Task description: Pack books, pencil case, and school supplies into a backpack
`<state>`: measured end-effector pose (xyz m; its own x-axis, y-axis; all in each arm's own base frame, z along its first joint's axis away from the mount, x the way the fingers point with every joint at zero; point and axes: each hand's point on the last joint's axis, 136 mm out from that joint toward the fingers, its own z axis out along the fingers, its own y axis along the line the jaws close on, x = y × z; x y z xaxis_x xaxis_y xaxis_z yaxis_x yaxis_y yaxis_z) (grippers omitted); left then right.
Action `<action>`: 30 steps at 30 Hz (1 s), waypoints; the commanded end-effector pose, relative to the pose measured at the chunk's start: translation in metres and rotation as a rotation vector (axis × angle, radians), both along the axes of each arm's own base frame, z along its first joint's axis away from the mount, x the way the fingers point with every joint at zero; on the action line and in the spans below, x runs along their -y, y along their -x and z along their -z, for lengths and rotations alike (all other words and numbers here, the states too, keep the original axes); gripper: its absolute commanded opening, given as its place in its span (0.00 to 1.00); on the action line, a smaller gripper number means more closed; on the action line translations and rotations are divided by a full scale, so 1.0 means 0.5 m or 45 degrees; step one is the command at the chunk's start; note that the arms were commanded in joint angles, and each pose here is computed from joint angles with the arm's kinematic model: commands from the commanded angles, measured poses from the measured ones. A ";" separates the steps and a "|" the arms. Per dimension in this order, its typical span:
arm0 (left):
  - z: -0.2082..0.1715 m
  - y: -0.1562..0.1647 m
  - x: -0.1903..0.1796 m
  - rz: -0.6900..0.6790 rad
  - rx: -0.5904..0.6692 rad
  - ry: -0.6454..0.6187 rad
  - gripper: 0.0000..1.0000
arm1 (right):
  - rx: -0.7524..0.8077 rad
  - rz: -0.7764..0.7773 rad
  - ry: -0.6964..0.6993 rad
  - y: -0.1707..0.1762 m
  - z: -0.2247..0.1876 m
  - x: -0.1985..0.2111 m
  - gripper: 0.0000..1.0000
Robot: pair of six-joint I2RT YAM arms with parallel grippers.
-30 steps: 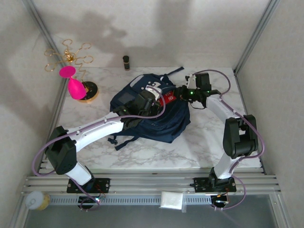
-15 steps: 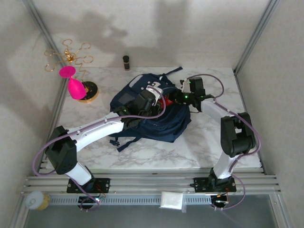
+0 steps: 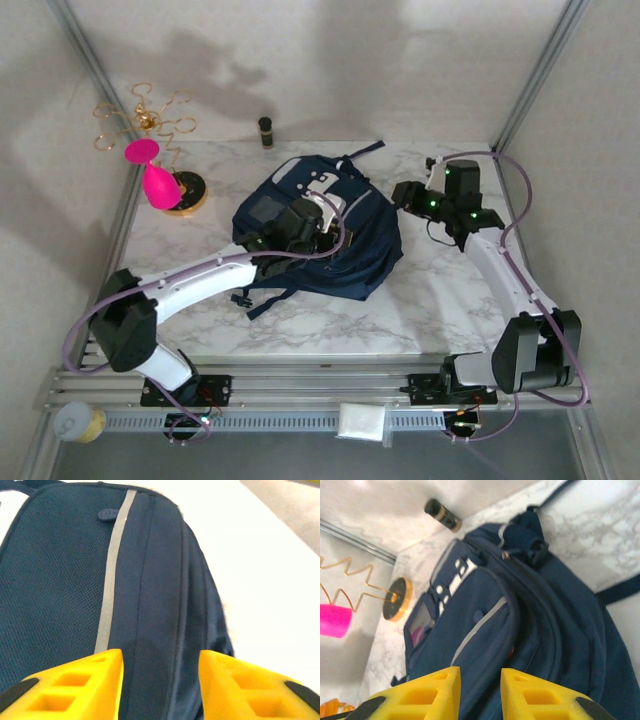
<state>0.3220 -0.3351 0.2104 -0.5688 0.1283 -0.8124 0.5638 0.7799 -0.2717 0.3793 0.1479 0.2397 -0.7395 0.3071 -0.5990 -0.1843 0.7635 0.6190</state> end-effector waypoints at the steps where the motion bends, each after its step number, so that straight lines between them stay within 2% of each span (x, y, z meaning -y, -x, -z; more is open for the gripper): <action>1: -0.068 0.049 -0.028 0.040 -0.049 0.250 0.47 | -0.193 -0.021 0.104 0.075 0.076 -0.043 0.29; 4: -0.078 0.045 -0.110 -0.115 -0.054 0.368 0.52 | -0.279 -0.084 0.108 0.140 0.122 -0.134 0.31; 7: -0.049 0.021 -0.185 -0.304 -0.098 0.414 0.55 | -0.326 -0.146 0.094 0.183 0.155 -0.217 0.36; 10: -0.002 -0.008 -0.235 -0.472 -0.174 0.439 0.57 | -0.331 -0.173 0.080 0.181 0.185 -0.262 0.39; 13: 0.050 -0.036 -0.256 -0.578 -0.250 0.462 0.57 | -0.304 -0.171 0.101 0.146 0.197 -0.268 0.40; 19: 0.118 -0.080 -0.228 -0.589 -0.385 0.581 0.57 | -0.198 -0.106 0.156 0.045 0.181 -0.212 0.43; 22: 0.141 -0.085 -0.203 -0.566 -0.433 0.637 0.55 | -0.142 -0.055 0.234 0.032 0.154 -0.186 0.44; 26: 0.170 -0.086 -0.185 -0.577 -0.481 0.661 0.55 | -0.206 -0.056 0.247 0.089 0.159 -0.193 0.44; 30: 0.164 -0.084 -0.179 -0.559 -0.499 0.715 0.52 | -0.287 -0.031 0.307 0.185 0.184 -0.237 0.44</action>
